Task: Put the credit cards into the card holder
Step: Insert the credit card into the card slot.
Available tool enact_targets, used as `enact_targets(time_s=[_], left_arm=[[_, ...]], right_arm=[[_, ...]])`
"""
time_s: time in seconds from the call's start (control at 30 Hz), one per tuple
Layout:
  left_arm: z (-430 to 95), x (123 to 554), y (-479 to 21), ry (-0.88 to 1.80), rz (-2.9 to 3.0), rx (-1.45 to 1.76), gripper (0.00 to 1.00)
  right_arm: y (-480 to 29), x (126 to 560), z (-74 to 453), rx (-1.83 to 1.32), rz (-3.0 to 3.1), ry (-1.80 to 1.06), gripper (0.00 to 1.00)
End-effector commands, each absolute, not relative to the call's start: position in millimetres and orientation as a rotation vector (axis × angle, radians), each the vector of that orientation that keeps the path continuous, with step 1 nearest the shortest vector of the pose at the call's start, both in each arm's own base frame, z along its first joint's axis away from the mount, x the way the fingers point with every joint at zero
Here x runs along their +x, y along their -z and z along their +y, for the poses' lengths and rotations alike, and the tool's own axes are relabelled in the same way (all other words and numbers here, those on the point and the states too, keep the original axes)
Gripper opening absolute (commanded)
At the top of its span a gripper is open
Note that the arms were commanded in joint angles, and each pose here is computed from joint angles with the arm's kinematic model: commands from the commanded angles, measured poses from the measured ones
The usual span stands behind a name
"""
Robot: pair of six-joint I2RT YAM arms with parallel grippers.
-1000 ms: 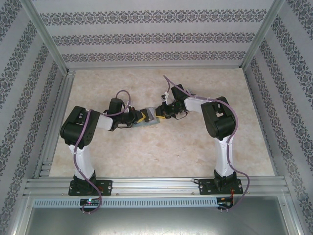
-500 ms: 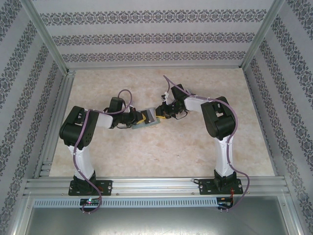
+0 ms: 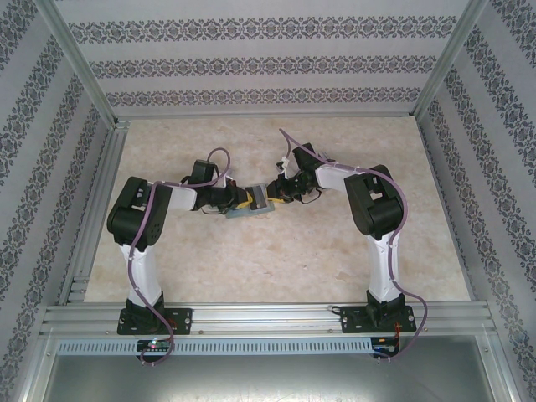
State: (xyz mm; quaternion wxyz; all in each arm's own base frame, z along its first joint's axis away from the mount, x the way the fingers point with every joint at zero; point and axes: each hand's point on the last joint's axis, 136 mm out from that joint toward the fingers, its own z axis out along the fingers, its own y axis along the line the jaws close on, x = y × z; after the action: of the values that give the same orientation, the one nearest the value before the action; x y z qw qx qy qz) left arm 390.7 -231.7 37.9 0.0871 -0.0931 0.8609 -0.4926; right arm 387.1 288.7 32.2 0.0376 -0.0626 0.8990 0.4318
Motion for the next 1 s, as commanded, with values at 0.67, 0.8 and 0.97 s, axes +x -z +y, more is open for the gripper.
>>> enact_targets(time_s=[0.67,0.8,0.97], left_arm=[[-191.8,376.3,-64.1,1.039,2.741,-0.24,0.56],[-180.9,388.9,-73.1,1.013,2.708,-0.269,0.55],[-164.3,417.9,-70.0,0.893,2.717,-0.292,0.54]], right_arm=[[-55.3,386.8,277.1,-0.261,2.747,-1.211,0.24],[-68.8,382.4,274.7,-0.272,2.724,-1.193,0.24],[-78.6,366.0,276.3,-0.305,2.718,-1.173,0.24]])
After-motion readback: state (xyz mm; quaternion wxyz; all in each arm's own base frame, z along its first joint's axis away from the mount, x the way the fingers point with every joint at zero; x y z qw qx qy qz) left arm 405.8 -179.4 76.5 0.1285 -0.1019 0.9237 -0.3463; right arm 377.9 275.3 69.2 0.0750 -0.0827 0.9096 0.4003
